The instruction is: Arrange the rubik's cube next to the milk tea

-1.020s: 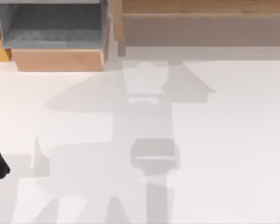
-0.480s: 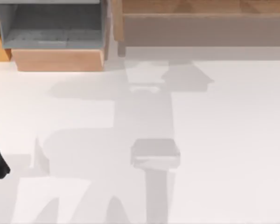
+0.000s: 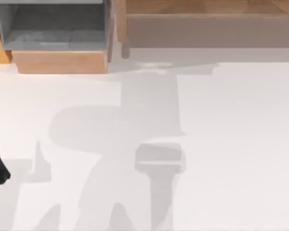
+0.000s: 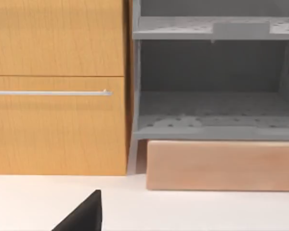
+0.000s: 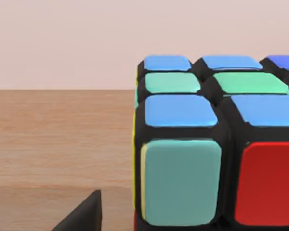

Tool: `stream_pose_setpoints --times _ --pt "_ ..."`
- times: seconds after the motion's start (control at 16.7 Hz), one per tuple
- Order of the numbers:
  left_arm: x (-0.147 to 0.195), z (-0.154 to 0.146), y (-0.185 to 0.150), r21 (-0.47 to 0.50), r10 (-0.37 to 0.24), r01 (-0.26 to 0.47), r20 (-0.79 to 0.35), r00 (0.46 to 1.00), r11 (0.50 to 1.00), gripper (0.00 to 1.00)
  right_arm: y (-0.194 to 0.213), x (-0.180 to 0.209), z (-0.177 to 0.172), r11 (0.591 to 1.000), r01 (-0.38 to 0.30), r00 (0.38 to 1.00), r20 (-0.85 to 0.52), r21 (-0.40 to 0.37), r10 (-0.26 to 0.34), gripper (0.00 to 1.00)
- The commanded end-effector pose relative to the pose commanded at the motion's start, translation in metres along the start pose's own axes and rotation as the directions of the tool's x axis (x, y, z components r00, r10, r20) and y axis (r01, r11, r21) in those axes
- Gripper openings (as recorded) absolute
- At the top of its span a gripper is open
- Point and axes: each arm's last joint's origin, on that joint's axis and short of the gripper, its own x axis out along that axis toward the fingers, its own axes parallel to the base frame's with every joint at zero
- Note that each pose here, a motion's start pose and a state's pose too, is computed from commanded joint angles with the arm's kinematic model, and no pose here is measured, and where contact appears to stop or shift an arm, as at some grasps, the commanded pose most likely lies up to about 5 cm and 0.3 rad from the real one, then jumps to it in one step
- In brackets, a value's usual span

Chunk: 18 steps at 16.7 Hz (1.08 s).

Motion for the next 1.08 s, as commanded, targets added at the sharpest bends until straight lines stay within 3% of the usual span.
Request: stream_pose_setpoints --times 0.12,0.9,1.08 --pt "0.0000 0.0000 0.0000 0.000 0.000 0.000 0.000 1.000 1.000 1.00 0.0000 0.0000 0.0000 1.000 0.000 1.000 0.000 0.000 0.000 1.00" --pt "0.0000 0.0000 0.0000 0.000 0.000 0.000 0.000 1.000 1.000 1.00 0.0000 0.0000 0.0000 1.000 0.000 1.000 0.000 0.000 0.000 0.02" --pt "0.0000 0.0000 0.0000 0.000 0.000 0.000 0.000 1.000 1.000 1.00 0.0000 0.0000 0.0000 1.000 0.000 1.000 0.000 0.000 0.000 0.00"
